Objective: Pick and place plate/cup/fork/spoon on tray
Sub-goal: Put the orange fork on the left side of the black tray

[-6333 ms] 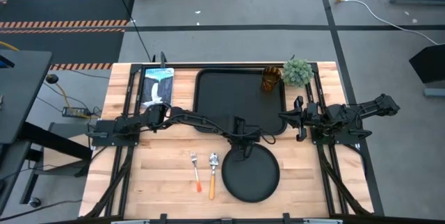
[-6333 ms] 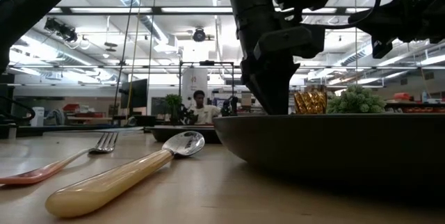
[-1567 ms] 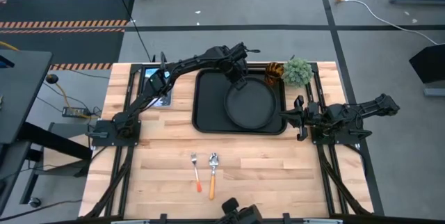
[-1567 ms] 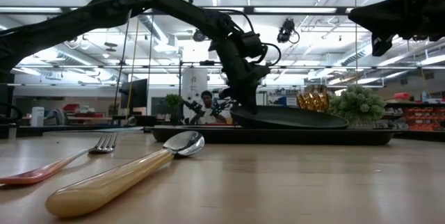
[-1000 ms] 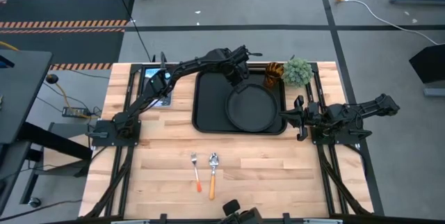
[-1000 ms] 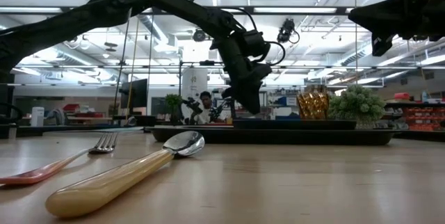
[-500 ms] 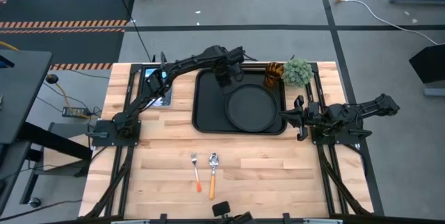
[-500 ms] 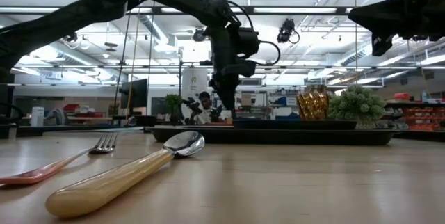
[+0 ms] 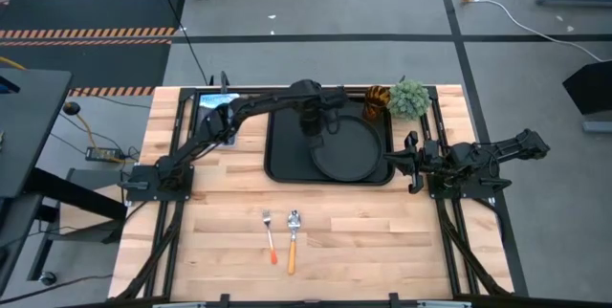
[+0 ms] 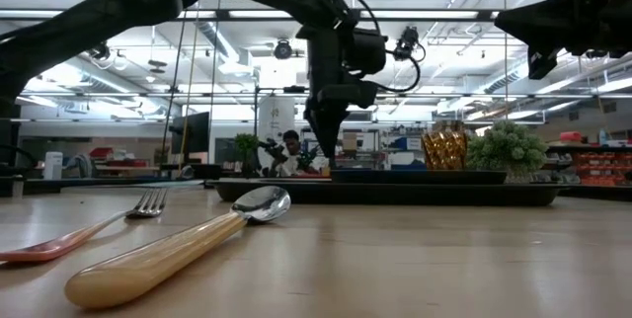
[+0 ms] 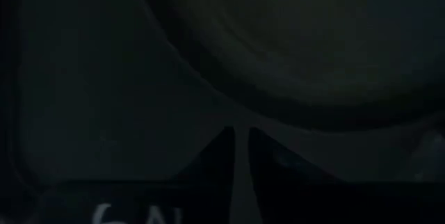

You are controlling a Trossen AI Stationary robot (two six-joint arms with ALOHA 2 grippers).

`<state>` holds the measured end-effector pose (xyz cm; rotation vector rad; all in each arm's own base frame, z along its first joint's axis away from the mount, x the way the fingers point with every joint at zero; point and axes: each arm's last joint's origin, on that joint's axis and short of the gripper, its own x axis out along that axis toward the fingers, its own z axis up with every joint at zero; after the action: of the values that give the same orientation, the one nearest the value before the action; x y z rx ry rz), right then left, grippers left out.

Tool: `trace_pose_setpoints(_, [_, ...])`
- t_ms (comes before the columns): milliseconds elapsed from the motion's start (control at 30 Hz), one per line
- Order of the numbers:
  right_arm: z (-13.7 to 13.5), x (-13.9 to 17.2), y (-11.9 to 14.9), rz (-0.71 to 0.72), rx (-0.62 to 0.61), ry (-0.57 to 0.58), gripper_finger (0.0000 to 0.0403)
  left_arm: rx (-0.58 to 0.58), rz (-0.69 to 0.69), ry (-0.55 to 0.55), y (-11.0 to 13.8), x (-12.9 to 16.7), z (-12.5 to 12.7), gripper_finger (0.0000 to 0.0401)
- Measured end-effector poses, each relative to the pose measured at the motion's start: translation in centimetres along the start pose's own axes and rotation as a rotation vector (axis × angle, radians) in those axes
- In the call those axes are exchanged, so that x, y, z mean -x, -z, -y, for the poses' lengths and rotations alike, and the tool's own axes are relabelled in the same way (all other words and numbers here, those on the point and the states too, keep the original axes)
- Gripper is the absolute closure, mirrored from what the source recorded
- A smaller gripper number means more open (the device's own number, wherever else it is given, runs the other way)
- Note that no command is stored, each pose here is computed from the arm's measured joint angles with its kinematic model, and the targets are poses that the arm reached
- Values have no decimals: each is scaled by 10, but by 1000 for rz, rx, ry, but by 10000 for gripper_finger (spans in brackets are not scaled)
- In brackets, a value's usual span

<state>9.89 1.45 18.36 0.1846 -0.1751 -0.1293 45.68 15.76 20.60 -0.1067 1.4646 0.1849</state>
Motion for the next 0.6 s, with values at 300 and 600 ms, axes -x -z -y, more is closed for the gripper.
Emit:
trace_pose_setpoints(300, [0, 0, 0, 0, 0, 0, 369, -49, -55, -40, 1, 1, 35, 353])
trace_pose_setpoints(600, [0, 0, 0, 0, 0, 0, 369, 39, -65, -44, 2, 1, 50, 353])
